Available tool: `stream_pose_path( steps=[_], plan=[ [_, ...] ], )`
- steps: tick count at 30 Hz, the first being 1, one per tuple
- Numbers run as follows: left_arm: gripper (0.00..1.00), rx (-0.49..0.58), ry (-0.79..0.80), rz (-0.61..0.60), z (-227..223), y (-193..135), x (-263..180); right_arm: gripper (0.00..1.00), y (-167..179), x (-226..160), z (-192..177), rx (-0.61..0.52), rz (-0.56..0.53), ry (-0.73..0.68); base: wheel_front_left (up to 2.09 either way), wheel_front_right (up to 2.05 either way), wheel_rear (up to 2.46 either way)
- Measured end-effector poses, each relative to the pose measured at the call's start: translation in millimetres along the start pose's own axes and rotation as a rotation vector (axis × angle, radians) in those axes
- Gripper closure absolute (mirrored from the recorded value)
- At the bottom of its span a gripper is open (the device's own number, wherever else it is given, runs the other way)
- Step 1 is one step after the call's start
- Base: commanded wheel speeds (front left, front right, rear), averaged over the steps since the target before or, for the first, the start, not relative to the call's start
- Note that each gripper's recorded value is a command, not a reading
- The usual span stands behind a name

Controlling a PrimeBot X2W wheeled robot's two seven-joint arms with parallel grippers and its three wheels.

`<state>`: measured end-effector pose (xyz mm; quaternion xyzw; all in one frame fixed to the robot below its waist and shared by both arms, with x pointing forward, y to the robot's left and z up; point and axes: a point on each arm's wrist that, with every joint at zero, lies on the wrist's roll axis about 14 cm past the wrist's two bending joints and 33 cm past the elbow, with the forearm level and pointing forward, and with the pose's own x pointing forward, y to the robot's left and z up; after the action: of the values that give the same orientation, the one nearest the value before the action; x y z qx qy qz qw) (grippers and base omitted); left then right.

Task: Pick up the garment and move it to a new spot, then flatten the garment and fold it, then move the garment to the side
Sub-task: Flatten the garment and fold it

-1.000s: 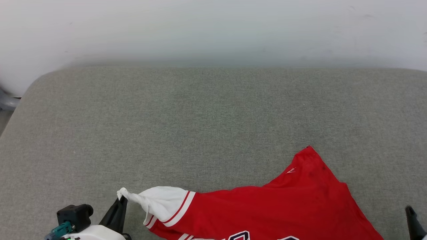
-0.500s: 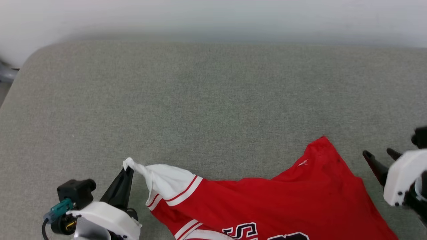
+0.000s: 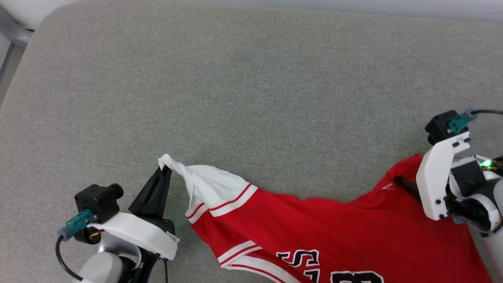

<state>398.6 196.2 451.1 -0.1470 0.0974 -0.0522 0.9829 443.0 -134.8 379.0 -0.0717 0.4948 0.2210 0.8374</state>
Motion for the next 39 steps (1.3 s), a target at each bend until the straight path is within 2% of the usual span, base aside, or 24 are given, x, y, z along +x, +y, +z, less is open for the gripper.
stream_pose_path(
  steps=[4, 6, 12, 18, 29, 39],
  plan=[
    [1.00, -0.006, 0.010, 0.017, -5.9, 6.5, 1.6, 0.00, -1.1, 14.4, -15.9, -0.016, 0.011, 0.126, 0.00, 0.00, 0.00],
    [1.00, -0.008, 0.009, 0.023, -6.8, 8.3, 2.5, 1.00, -0.9, 17.6, -18.5, -0.013, 0.017, 0.156, 0.00, 0.00, 0.00],
    [1.00, -0.010, 0.003, 0.033, -6.5, 11.3, 1.2, 1.00, 0.6, 16.9, -17.9, -0.006, 0.025, 0.164, 0.00, 0.00, 0.00],
    [1.00, 0.020, -0.059, 0.044, 19.0, 15.8, 4.1, 1.00, -15.5, -1.3, 16.8, -0.001, -0.037, -0.008, 0.00, 0.00, 0.00],
    [1.00, 0.125, -0.300, -0.065, 139.7, -13.4, 55.7, 1.00, -69.8, -81.5, 115.7, 0.022, -0.282, -0.466, 0.00, 0.00, 0.00],
    [1.00, 0.228, -0.471, -0.129, 250.0, -37.4, 116.0, 1.00, -103.7, -160.8, 207.6, -0.014, -0.483, -0.799, 0.00, 0.00, 0.00]
  ],
)
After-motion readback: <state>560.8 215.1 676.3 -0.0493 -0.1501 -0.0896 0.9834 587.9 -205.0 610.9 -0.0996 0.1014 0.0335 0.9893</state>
